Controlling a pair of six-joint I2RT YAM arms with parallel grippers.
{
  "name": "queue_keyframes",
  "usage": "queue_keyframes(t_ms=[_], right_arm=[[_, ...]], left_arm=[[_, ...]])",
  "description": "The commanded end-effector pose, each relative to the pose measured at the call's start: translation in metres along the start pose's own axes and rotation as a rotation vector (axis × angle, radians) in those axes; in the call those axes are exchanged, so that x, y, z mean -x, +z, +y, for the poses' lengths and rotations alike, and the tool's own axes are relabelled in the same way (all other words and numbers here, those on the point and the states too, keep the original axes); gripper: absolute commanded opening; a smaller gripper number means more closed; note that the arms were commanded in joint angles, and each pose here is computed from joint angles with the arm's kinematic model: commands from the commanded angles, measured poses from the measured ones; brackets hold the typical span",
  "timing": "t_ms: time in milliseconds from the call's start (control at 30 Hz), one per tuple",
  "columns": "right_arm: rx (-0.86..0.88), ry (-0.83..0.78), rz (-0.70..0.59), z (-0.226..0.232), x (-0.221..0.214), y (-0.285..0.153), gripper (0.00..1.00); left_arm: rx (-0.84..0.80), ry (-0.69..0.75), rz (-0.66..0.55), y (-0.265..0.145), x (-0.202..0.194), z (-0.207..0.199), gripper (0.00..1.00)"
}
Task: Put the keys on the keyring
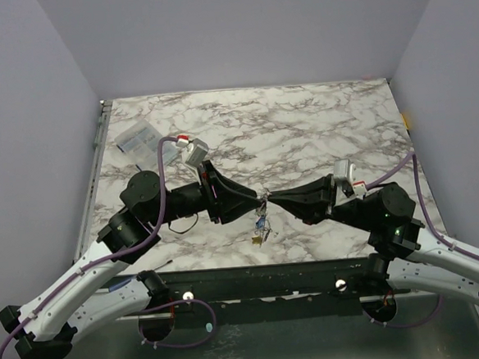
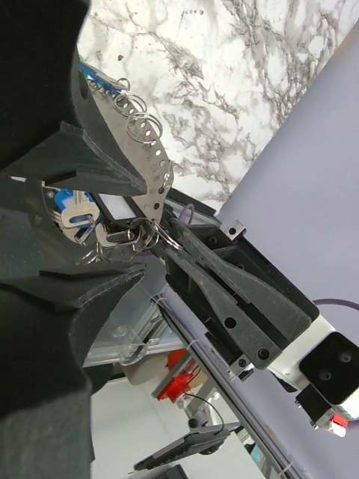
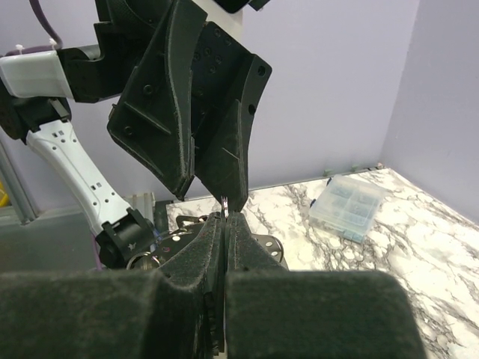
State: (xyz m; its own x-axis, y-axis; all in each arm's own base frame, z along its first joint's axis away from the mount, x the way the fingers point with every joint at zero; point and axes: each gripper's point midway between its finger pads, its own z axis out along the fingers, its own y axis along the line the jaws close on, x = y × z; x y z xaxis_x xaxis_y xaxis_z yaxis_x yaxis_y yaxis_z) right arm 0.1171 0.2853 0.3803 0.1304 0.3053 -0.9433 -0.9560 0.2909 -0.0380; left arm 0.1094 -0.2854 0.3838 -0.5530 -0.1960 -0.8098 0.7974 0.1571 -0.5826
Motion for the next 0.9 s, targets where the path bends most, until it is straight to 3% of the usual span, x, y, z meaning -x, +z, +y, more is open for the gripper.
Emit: queue_keyframes(t_ms=[0, 400, 867], right_arm=[[0.018, -0.015, -0.1, 0.005, 0.033, 0.0, 0.01], [0.023, -0.005, -0.103, 0.006, 0.034, 0.001, 0.01], [0.025, 0.007, -0.141, 0.006, 0.042, 0.005, 0.01]], left_arm=[[-0.043, 0.017, -0.002, -0.001, 0.004, -0.011, 0.47], [-0.067, 0.007, 0.033, 0.003, -0.01, -0.006, 0.53], [-0.084, -0.014, 0.043, 0.006, -0.018, -0.003, 0.0]])
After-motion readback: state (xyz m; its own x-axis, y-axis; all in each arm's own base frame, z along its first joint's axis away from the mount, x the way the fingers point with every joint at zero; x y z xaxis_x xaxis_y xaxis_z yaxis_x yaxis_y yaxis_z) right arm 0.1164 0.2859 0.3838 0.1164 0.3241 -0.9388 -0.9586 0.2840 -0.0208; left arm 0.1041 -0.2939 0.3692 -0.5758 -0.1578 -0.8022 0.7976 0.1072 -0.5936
